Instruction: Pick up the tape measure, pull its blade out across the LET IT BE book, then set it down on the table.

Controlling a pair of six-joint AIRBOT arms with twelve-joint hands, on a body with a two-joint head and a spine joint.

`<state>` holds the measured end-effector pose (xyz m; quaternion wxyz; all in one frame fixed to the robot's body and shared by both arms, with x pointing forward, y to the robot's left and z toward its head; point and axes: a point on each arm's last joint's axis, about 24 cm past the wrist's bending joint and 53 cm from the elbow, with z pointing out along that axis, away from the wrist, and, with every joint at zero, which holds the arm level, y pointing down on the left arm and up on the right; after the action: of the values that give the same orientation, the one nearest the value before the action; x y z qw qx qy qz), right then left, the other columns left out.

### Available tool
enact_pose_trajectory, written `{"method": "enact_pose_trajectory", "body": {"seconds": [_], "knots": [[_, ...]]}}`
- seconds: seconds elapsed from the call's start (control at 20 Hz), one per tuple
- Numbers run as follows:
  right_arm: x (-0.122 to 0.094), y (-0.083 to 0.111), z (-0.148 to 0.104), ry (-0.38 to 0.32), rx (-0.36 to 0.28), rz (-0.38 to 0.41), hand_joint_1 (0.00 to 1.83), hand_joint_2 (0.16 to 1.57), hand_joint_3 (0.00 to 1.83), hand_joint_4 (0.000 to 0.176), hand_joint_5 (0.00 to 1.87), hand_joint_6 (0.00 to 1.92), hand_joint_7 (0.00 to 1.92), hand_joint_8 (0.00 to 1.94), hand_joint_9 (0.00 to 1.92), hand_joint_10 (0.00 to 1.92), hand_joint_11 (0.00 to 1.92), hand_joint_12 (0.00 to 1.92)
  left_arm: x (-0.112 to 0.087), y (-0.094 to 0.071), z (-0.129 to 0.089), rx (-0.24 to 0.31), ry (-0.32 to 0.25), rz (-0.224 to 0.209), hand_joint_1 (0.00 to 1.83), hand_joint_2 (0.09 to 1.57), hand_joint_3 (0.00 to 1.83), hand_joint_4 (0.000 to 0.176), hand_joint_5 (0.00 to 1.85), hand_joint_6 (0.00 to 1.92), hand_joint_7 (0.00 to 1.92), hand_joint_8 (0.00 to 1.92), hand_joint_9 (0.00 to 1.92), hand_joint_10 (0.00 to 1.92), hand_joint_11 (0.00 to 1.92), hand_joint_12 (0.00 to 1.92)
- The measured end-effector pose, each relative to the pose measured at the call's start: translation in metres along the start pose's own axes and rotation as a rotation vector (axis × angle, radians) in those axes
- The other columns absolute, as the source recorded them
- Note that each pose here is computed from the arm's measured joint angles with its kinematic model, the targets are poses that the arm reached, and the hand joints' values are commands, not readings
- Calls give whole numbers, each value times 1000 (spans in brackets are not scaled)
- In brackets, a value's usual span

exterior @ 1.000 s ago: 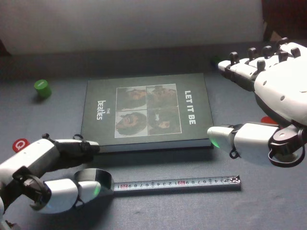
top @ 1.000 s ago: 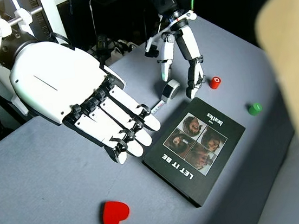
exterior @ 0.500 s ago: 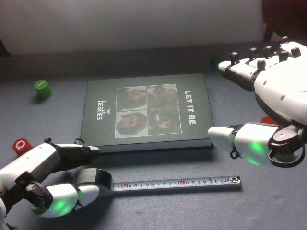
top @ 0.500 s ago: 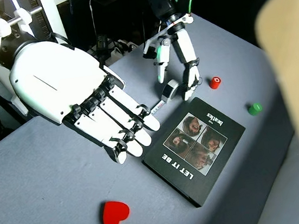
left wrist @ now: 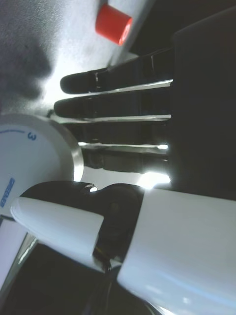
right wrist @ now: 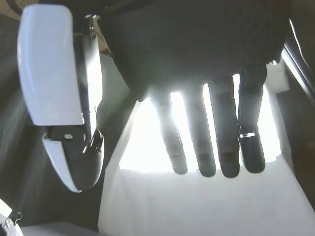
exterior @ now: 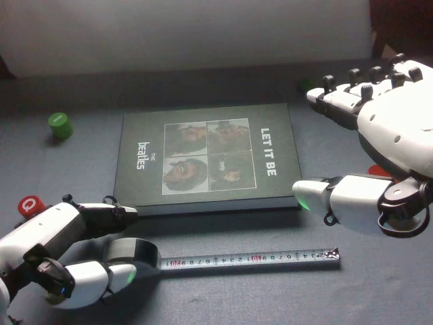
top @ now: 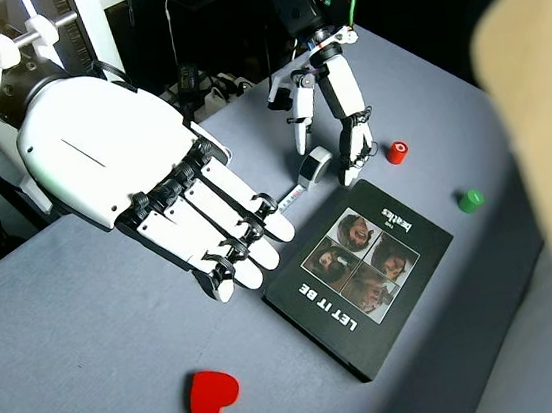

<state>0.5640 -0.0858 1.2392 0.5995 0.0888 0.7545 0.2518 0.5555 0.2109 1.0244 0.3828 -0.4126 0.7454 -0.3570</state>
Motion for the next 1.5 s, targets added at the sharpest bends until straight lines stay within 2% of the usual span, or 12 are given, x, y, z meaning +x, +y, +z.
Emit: {"method": "enact_pose_trajectory", "body": {"seconds": [0.4, 0.5, 0.6, 0.65, 0.7, 0.75, 0.85, 1.1, 1.2, 1.3, 1.45, 1.5], "knots": [[1, 1, 0, 4, -6, 0, 246, 1125, 0, 40, 182, 4, 251, 3, 287, 3, 28, 1024, 7, -2, 2, 7, 8, 43, 1067, 1139, 0, 0, 525, 14, 571, 20, 474, 12, 142, 756], [1, 1, 0, 4, -6, 0, 246, 1125, 0, 40, 182, 4, 252, 2, 288, 3, 27, 1022, 10, -1, 2, 5, 13, 63, 1087, 1140, 0, 0, 587, 4, 639, 5, 549, 11, 224, 765], [1, 1, 0, 4, -6, 0, 248, 1126, 0, 40, 183, 3, 252, 2, 288, 2, 22, 1018, 11, 0, 3, 4, 13, 83, 1134, 1144, 0, 0, 682, 4, 787, 8, 724, 21, 387, 759], [1, 1, 0, 4, -6, 0, 253, 1126, 0, 40, 191, 6, 250, 1, 286, 1, 17, 1015, 6, -3, 3, 13, -8, 108, 1319, 1215, 0, 0, 673, 1143, 862, 1197, 761, 1222, 628, 1059], [1, 2, 0, 4, -7, 0, 253, 1126, 0, 40, 191, 6, 250, 1, 286, 1, 17, 1015, 5, -3, 3, 13, -11, 114, 1319, 1215, 0, 0, 673, 1143, 862, 1197, 761, 1222, 628, 1059], [1, 2, 0, 5, -7, 0, 254, 1126, 0, 39, 191, 5, 250, 1, 286, 1, 16, 1015, 5, -4, 3, 14, -13, 125, 1342, 1214, 0, 0, 688, 1124, 847, 1262, 726, 1465, 695, 1195], [1, 2, 0, 5, -7, 0, 254, 1127, 0, 39, 190, 4, 250, 0, 293, 4, 16, 1015, 5, -2, 3, 9, -14, 135, 1354, 1190, 0, 0, 820, 1007, 846, 1294, 725, 1493, 699, 1352], [-1, 4, 0, -4, -16, -9, 254, 1128, 0, 39, 190, 3, 250, 0, 294, 4, 24, 1019, 4, -3, 3, 10, -18, 139, 1354, 1184, 0, 0, 859, 976, 834, 1297, 734, 1492, 690, 1383], [-8, 12, 0, -35, -48, -38, 253, 1128, 0, 40, 185, 1, 251, 0, 311, 9, 45, 1027, 4, -7, 4, 18, -19, 128, 1358, 1174, 0, 0, 857, 988, 851, 1253, 769, 1449, 686, 1357], [-8, 22, -1, -43, -96, -76, 253, 1128, 0, 39, 185, 1, 251, 1, 314, 9, 47, 1028, 4, -19, 6, 46, -14, 115, 1359, 1173, 0, 0, 856, 987, 850, 1254, 776, 1443, 696, 1340], [-4, 35, -1, -31, -162, -91, 253, 1128, 0, 36, 187, 1, 251, 1, 314, 7, 42, 1025, -2, -49, 9, 106, -20, 100, 1360, 1172, 0, 0, 863, 990, 852, 1251, 768, 1442, 700, 1334], [-9, 41, -1, -57, -191, -107, 298, 1120, 0, 25, 185, 0, 250, 0, 313, 6, 41, 1025, -3, -57, 10, 119, -19, 95, 1359, 1172, 0, 0, 863, 991, 852, 1250, 769, 1440, 700, 1333]]}}
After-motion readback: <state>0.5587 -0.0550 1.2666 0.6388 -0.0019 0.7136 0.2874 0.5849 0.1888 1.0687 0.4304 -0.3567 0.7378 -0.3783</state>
